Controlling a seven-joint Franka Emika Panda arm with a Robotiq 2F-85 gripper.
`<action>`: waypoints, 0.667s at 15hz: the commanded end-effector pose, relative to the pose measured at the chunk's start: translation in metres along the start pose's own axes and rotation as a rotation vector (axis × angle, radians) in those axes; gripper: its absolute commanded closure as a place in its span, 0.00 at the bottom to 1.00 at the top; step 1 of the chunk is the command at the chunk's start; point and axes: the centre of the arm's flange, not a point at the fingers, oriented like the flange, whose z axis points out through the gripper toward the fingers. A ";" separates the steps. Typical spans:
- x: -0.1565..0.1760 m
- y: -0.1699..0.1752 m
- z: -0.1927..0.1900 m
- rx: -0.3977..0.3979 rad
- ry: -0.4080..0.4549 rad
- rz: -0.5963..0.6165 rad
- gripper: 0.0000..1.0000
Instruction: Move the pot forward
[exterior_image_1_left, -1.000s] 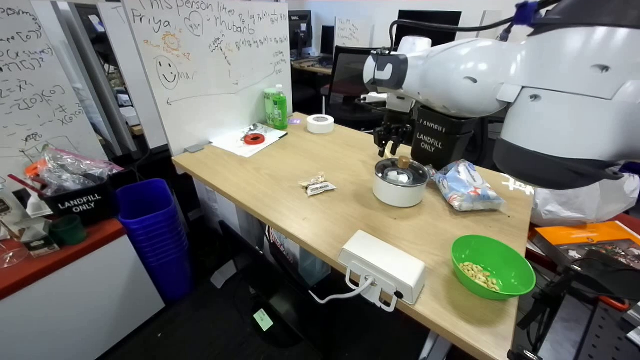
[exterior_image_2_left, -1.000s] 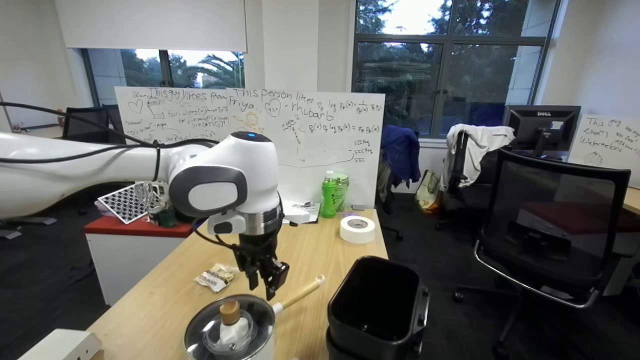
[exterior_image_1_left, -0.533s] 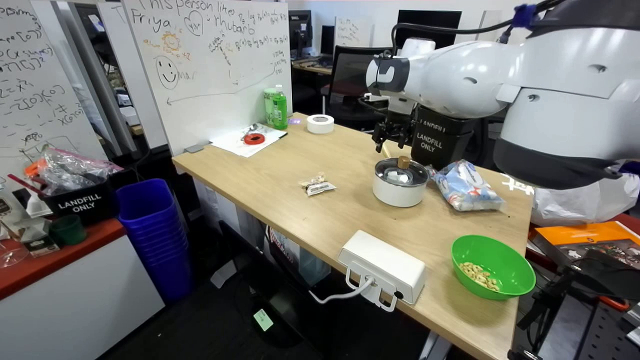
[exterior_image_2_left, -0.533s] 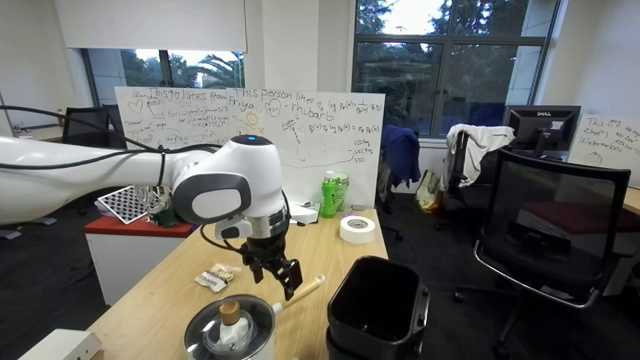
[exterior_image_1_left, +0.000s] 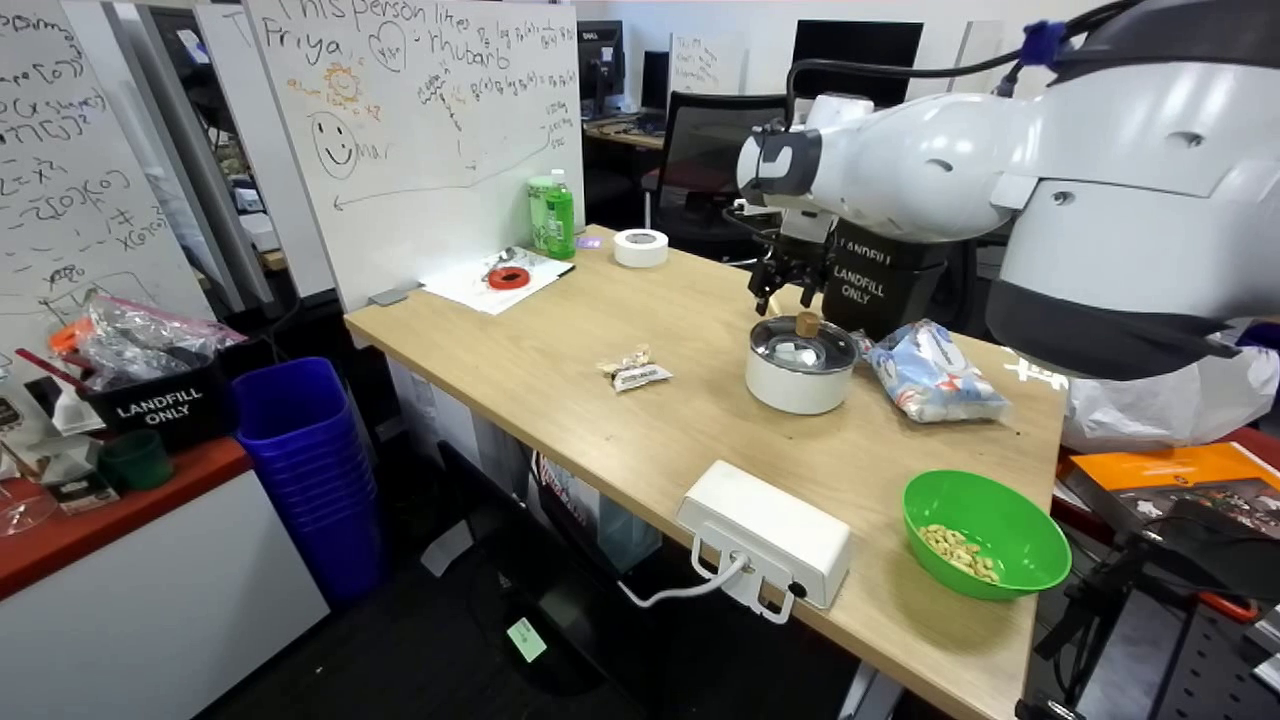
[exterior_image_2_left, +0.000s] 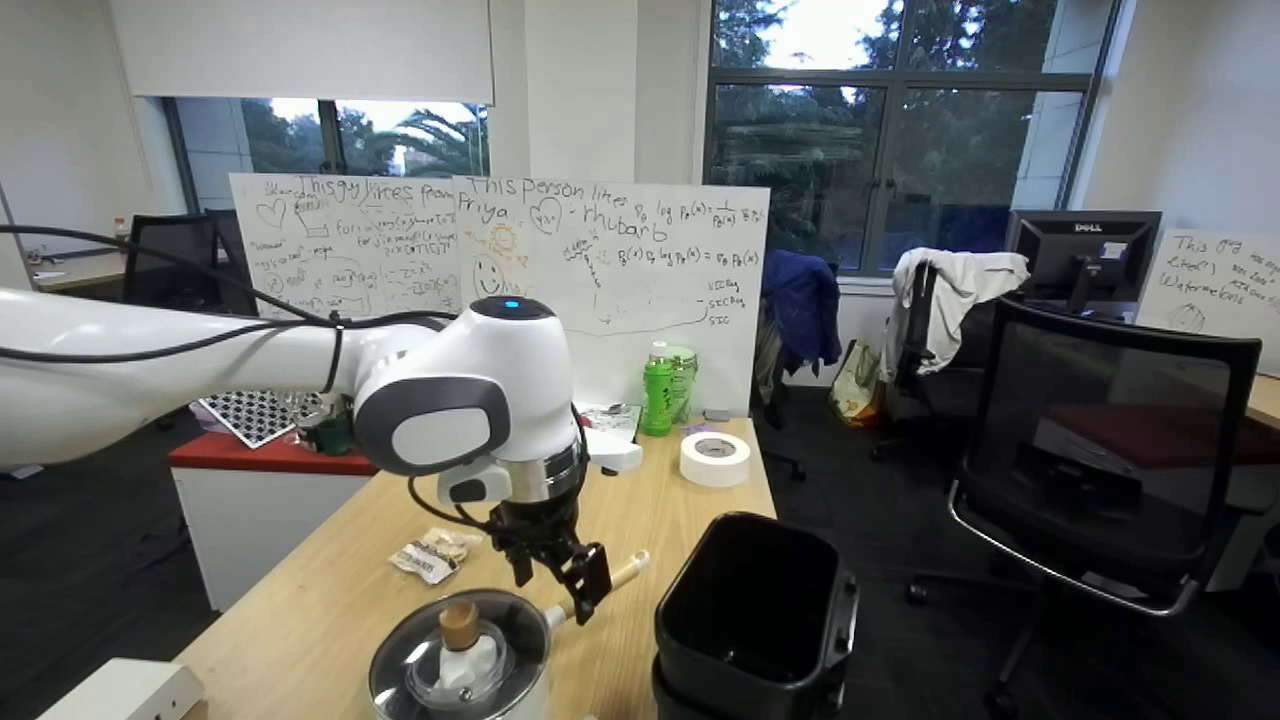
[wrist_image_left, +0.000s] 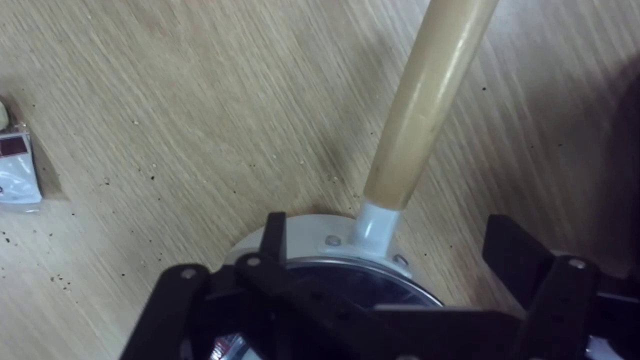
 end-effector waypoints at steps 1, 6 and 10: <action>-0.063 0.033 0.020 0.018 0.013 0.022 0.00; -0.059 0.035 0.030 0.024 0.027 0.012 0.00; -0.058 0.037 0.035 0.024 0.037 0.006 0.01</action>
